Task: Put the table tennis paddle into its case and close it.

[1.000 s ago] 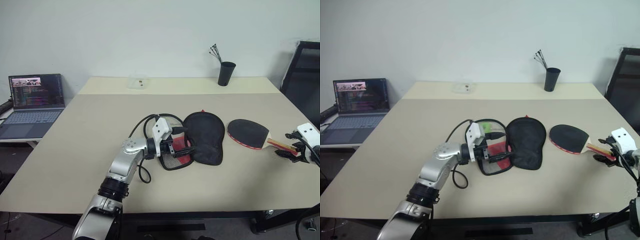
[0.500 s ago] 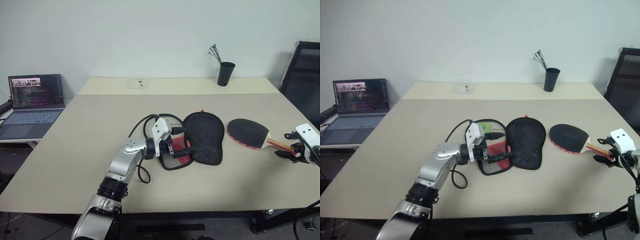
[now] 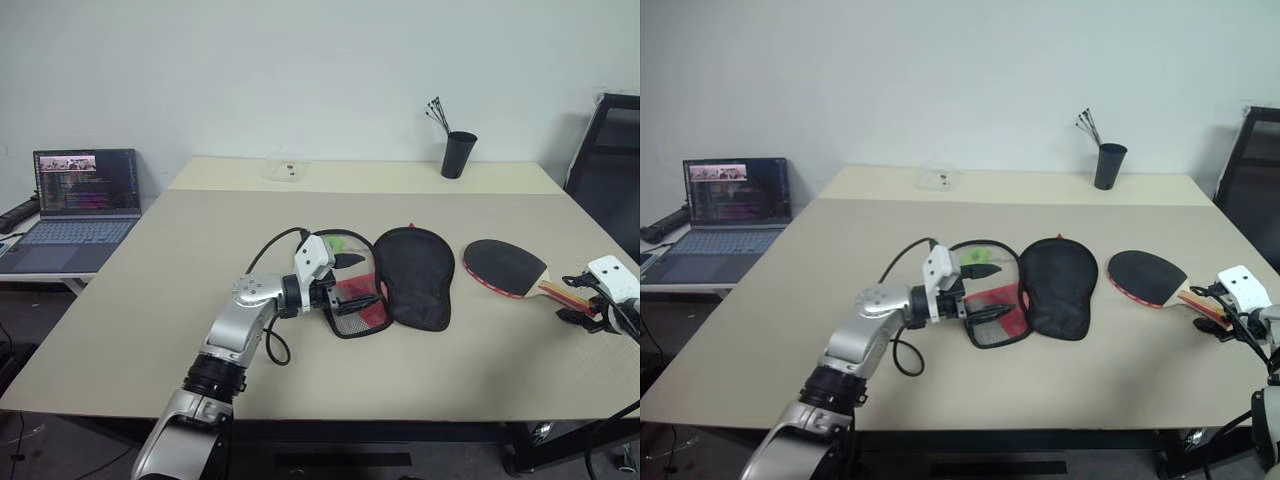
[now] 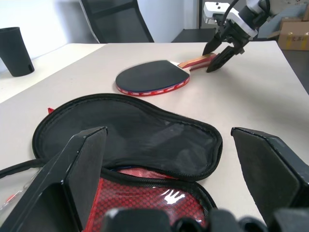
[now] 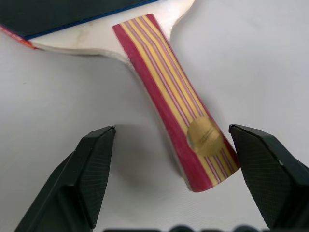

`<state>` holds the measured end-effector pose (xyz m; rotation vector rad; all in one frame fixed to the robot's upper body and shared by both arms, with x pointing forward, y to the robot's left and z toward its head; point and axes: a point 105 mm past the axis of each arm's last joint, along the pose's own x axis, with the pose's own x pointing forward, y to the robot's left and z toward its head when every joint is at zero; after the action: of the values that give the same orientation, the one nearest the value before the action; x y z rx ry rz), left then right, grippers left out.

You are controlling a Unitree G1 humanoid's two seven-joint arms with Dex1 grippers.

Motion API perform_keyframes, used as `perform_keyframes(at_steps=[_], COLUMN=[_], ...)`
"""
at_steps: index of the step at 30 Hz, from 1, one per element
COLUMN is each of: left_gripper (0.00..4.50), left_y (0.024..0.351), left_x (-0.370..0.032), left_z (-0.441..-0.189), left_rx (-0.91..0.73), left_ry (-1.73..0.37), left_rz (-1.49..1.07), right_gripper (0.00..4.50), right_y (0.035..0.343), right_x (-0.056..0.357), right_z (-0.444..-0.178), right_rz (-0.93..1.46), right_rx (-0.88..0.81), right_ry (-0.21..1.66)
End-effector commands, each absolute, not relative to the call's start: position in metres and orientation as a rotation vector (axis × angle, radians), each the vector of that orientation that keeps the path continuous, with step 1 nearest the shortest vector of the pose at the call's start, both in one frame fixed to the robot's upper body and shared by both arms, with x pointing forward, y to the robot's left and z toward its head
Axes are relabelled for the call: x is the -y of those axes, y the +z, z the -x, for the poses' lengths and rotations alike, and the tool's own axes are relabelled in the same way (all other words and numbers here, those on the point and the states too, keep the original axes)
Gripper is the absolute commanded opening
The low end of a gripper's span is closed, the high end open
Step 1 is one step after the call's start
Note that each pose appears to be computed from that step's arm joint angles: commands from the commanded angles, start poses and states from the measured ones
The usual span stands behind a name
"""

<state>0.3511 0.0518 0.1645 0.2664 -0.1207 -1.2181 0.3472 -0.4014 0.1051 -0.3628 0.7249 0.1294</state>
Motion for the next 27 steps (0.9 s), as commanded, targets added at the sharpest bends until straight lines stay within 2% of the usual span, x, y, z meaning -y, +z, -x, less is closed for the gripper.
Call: perform_keyframes(at_steps=[1, 6, 10, 18, 24, 27], left_gripper=[4.50, 4.50, 4.50, 4.50, 4.50, 4.50], left_y=[0.177, 0.177, 0.177, 0.175, 0.172, 0.171], left_x=[-0.052, -0.051, -0.052, -0.053, -0.058, -0.058], left_z=[-0.349, -0.349, -0.349, -0.349, -0.349, -0.349], left_rx=[0.173, 0.174, 0.174, 0.170, 0.162, 0.160], left_ry=[-1.217, -1.219, -1.218, -1.213, -1.199, -1.196], left_rz=[-0.287, -0.285, -0.284, -0.279, -0.278, -0.276], right_gripper=[2.87, 1.25, 1.23, 1.23, 3.21, 3.21], right_y=[0.087, 0.091, 0.099, 0.098, 0.093, 0.094], right_x=[0.389, 0.379, 0.369, 0.357, 0.333, 0.327], right_z=[-0.335, -0.332, -0.335, -0.355, -0.363, -0.372], right_rz=[0.270, 0.212, 0.185, 0.183, 0.164, 0.158], right_rx=[-0.809, -0.812, -0.784, -0.702, -0.695, -0.663], right_ry=[0.248, 0.329, 0.395, 0.314, 0.348, 0.315])
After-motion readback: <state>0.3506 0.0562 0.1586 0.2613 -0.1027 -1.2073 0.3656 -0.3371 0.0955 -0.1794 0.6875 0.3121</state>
